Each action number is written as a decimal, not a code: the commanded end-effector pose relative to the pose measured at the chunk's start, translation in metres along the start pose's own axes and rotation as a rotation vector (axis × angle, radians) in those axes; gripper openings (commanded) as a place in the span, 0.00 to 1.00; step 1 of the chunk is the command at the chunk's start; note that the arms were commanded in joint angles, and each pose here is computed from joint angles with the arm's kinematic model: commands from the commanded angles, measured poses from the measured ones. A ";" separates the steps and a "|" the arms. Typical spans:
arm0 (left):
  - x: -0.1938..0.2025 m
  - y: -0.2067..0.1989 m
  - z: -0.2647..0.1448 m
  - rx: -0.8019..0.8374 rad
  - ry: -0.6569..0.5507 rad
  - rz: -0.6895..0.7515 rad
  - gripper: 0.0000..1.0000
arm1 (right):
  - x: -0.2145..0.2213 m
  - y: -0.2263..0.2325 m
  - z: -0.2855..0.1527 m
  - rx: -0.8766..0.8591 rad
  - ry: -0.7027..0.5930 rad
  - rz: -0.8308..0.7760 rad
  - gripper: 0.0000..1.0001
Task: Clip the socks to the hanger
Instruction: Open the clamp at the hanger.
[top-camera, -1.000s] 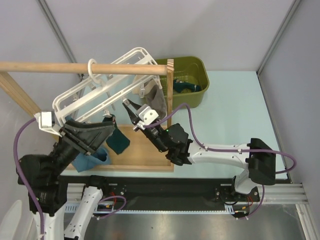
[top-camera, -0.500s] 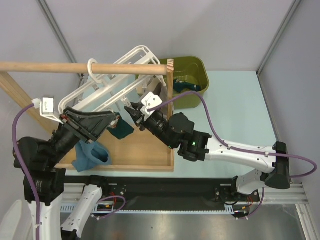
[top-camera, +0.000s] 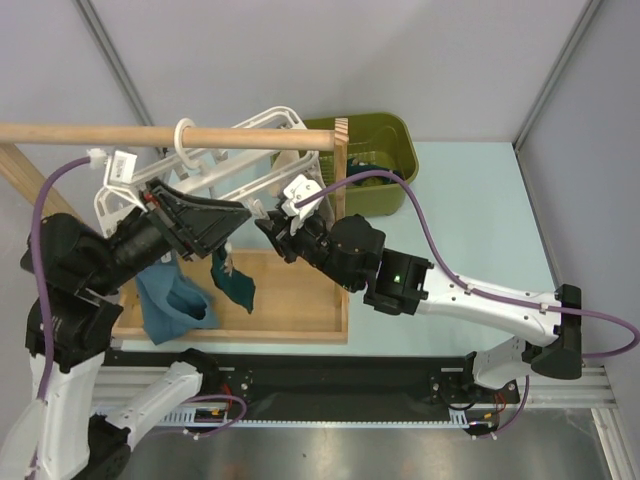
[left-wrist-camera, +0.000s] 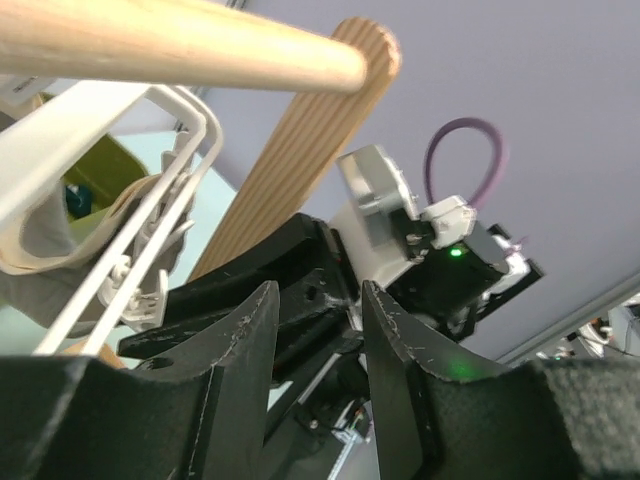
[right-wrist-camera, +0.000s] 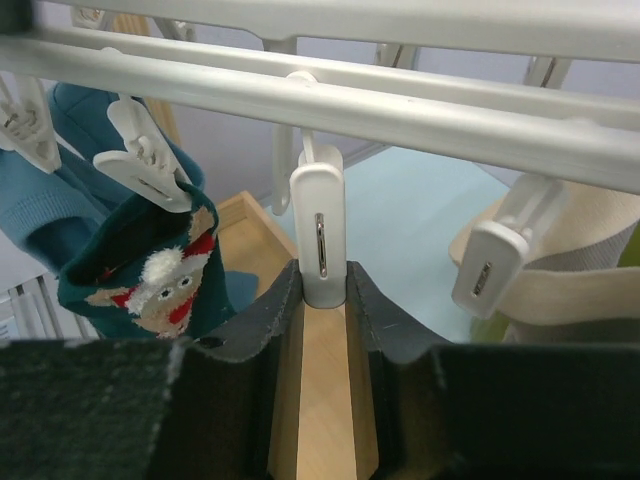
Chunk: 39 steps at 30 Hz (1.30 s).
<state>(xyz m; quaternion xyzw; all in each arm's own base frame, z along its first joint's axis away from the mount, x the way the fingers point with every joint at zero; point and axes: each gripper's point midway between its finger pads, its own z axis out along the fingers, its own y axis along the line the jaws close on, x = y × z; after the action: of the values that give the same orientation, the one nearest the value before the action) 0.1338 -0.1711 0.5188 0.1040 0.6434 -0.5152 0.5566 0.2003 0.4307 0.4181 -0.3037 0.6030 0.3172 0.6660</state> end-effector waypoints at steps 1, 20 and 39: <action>0.008 0.016 0.006 -0.068 0.024 0.048 0.44 | -0.018 -0.006 -0.007 0.011 -0.009 0.043 0.00; 0.038 0.062 0.009 -0.143 -0.151 -0.040 0.67 | -0.005 -0.001 -0.007 -0.043 0.177 0.199 0.00; 0.040 0.077 0.024 -0.202 -0.184 -0.167 0.67 | -0.003 0.021 -0.027 -0.094 0.235 0.194 0.00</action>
<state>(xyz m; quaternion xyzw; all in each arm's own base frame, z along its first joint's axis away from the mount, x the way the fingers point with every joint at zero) 0.1812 -0.1727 0.4484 -0.0268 0.6487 -0.4928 0.5793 0.1803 0.4291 0.4222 -0.2928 0.6832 0.3719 0.5562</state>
